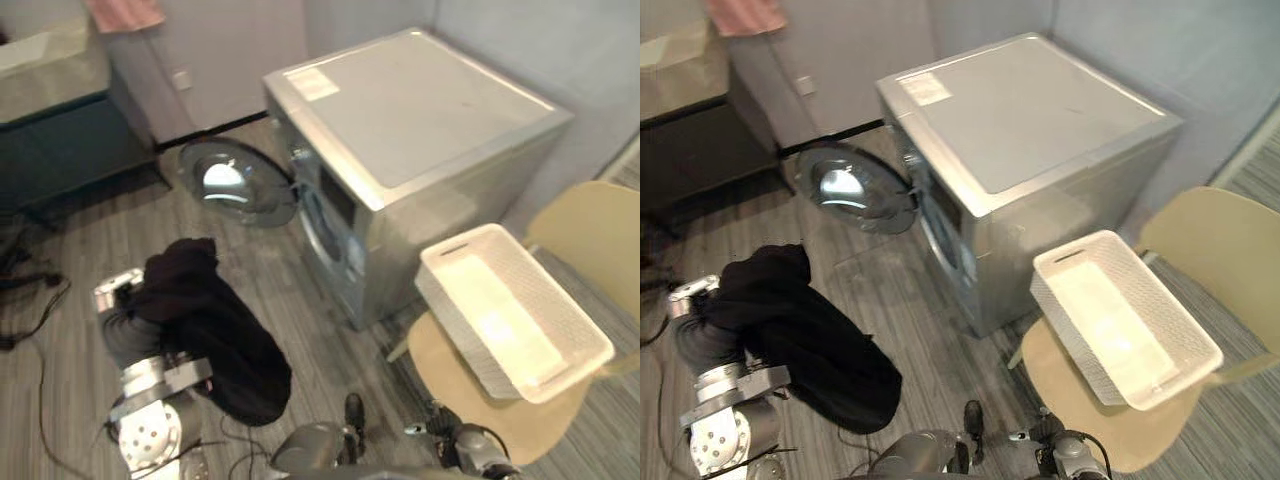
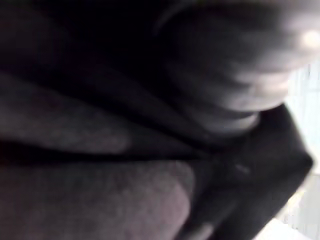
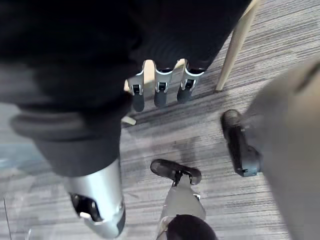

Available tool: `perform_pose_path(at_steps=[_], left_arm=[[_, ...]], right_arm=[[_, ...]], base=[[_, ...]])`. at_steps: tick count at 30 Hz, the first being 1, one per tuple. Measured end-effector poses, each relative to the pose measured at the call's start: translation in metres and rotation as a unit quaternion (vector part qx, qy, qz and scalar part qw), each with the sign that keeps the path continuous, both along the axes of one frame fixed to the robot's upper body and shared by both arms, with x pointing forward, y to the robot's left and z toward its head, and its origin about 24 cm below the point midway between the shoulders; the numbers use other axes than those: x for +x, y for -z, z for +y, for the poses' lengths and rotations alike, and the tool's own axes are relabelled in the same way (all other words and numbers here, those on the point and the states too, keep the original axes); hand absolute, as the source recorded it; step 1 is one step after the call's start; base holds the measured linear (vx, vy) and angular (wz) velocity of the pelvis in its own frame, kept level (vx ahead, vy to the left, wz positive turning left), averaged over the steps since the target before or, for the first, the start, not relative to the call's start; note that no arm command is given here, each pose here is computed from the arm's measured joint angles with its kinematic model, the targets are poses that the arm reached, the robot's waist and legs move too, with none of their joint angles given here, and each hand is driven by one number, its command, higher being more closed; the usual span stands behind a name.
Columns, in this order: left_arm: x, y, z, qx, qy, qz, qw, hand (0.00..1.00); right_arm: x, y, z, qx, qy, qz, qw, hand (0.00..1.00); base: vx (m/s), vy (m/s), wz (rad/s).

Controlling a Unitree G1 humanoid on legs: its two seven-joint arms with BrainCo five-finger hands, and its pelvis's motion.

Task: Pick up the laundry basket with both hands and put the clothes into the washing machine.

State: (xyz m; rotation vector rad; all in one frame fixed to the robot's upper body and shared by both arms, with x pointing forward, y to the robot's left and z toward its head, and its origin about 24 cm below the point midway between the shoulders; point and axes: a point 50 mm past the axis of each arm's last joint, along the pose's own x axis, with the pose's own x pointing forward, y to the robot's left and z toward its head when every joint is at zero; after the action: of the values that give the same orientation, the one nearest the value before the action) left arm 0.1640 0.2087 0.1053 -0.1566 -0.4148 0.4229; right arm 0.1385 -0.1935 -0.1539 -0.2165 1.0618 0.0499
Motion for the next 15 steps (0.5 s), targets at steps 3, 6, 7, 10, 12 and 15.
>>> perform_pose_path(at_steps=[3,6,7,10,12,15], left_arm=[[0.005,0.022,-0.014,-0.028,0.040,0.048,0.998,1.00],[0.003,0.028,-0.024,-0.036,0.070,0.063,0.995,1.00],[0.001,0.030,-0.024,-0.040,0.070,0.069,0.994,1.00],[-0.001,0.033,-0.025,-0.046,0.075,0.077,0.993,1.00],[0.000,0.032,-0.030,-0.050,0.088,0.074,0.992,1.00],[0.004,0.030,-0.034,-0.049,0.101,0.070,0.991,1.00]], right_arm=[[0.001,-0.006,-0.005,-0.001,0.002,-0.036,0.999,0.00],[-0.014,-0.004,-0.001,0.012,0.026,-0.041,0.999,0.00],[-0.017,-0.003,0.003,0.016,0.026,-0.038,0.999,0.00],[-0.017,-0.003,0.022,0.043,0.028,-0.045,0.998,0.00],[-0.010,-0.006,0.029,0.051,0.023,-0.057,0.997,0.00],[0.006,-0.012,0.028,0.050,0.023,-0.083,0.995,0.00]], base=[[-0.02,-0.024,1.35],[0.03,-0.049,1.38],[0.03,-0.082,1.09],[0.04,-0.111,0.81],[0.08,-0.091,0.54],[0.04,-0.080,0.27]])
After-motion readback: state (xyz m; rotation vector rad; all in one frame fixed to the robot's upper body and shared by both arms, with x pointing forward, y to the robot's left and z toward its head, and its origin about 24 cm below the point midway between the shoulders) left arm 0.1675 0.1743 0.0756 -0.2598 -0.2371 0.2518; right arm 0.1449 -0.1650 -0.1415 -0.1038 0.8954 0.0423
